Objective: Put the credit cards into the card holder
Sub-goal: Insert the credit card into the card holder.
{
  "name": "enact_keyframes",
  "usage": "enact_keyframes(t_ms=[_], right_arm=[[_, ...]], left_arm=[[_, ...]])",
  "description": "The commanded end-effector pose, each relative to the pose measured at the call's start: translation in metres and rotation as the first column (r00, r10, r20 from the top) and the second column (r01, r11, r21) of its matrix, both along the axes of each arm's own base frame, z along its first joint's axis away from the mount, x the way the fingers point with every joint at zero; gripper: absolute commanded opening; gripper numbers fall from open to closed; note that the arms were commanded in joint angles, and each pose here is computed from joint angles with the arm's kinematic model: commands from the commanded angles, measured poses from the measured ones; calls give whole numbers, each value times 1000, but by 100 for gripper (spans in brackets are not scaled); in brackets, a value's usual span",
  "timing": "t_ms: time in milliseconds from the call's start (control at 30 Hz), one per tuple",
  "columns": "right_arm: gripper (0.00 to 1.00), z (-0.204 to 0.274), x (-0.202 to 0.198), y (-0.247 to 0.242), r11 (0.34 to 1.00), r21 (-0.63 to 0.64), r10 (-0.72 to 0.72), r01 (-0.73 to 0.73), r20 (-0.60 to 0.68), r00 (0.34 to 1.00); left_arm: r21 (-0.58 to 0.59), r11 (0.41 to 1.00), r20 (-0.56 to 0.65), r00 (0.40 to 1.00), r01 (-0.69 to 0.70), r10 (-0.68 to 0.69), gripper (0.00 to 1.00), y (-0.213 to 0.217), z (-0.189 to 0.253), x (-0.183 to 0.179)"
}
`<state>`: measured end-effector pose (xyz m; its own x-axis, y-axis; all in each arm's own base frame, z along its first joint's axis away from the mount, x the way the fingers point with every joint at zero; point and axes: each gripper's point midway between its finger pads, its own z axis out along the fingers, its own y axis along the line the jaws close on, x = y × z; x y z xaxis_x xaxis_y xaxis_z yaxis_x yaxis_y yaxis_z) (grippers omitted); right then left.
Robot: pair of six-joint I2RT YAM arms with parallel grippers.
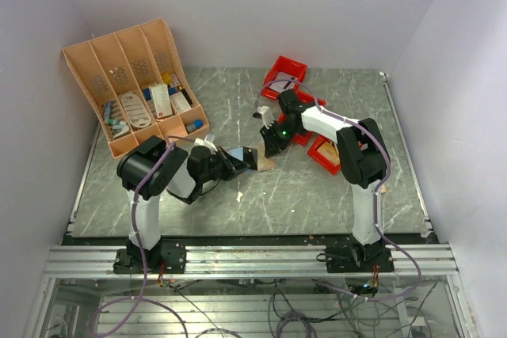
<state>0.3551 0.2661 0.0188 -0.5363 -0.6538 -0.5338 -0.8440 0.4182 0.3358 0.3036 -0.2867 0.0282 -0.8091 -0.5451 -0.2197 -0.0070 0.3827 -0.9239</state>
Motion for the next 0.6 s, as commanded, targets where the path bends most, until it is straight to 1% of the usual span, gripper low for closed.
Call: enact_keyframes(t_ms=[0, 300, 567], right_arm=[[16, -3, 4, -4, 1000, -18, 2, -1, 26, 1000], [16, -3, 3, -4, 1000, -18, 4, -4, 25, 1000], [16, -5, 2, -4, 1000, -20, 7, -7, 21, 1000]], left_arm=[[-24, 999, 59, 997, -48, 49, 7, -6, 8, 9], [-23, 994, 73, 992, -103, 105, 7, 2, 8, 8], [-40, 992, 72, 989, -124, 127, 7, 2, 7, 4]])
